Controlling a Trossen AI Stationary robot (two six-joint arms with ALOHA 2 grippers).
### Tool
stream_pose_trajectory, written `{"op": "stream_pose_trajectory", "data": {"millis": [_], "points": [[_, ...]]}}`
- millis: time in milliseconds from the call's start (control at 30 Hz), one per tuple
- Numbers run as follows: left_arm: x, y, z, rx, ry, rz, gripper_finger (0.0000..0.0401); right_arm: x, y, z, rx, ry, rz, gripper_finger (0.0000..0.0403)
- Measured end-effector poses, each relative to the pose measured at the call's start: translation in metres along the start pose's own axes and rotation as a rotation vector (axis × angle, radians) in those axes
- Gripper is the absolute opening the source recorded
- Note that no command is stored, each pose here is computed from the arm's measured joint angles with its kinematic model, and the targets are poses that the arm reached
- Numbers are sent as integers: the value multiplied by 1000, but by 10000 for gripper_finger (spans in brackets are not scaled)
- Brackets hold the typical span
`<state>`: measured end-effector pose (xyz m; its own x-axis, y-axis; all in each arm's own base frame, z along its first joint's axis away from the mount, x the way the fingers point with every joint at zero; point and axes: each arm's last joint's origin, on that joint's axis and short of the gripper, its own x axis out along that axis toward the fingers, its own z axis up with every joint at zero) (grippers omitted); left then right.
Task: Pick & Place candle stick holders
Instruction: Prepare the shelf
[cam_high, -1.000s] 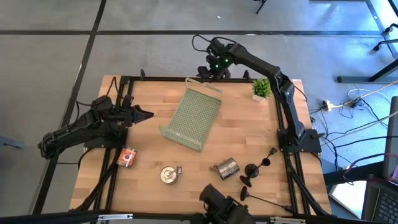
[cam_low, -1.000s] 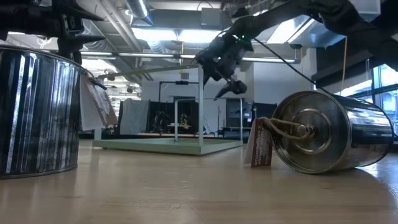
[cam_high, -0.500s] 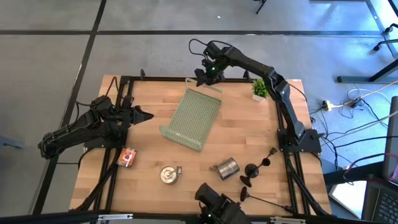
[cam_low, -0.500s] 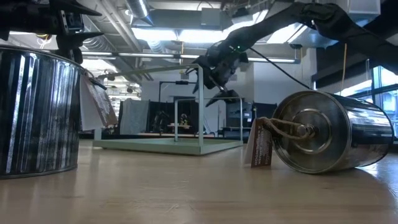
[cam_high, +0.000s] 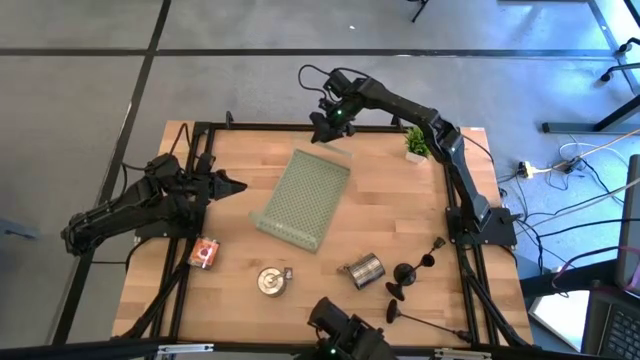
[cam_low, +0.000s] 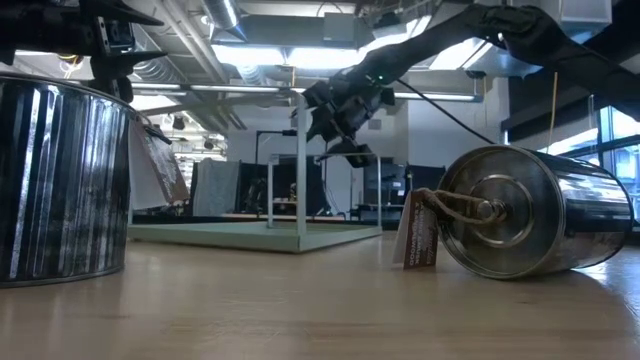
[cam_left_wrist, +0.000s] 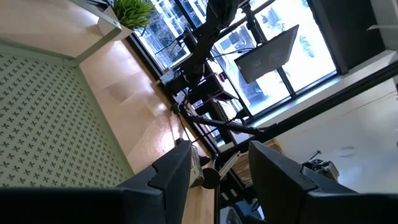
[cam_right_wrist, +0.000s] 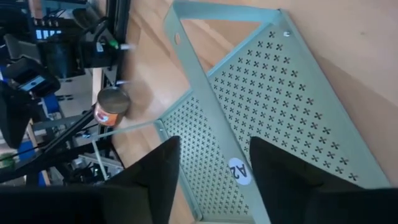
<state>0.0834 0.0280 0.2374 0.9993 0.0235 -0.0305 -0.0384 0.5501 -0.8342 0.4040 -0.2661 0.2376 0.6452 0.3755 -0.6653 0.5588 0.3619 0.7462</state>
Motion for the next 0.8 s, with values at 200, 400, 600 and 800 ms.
{"op": "stream_pose_trajectory", "data": {"millis": [200,400,600,800], "points": [[0,0,0,2,-1,-2,157,5,4,-5,-16,25,-3,172],[0,0,0,4,-2,-2,157,13,12,-11,-36,41,-14,179],[0,0,0,4,-2,-3,157,31,12,-18,-22,99,-32,190],[0,-1,0,7,-4,-9,157,68,-1,-21,14,207,-7,195]]}}
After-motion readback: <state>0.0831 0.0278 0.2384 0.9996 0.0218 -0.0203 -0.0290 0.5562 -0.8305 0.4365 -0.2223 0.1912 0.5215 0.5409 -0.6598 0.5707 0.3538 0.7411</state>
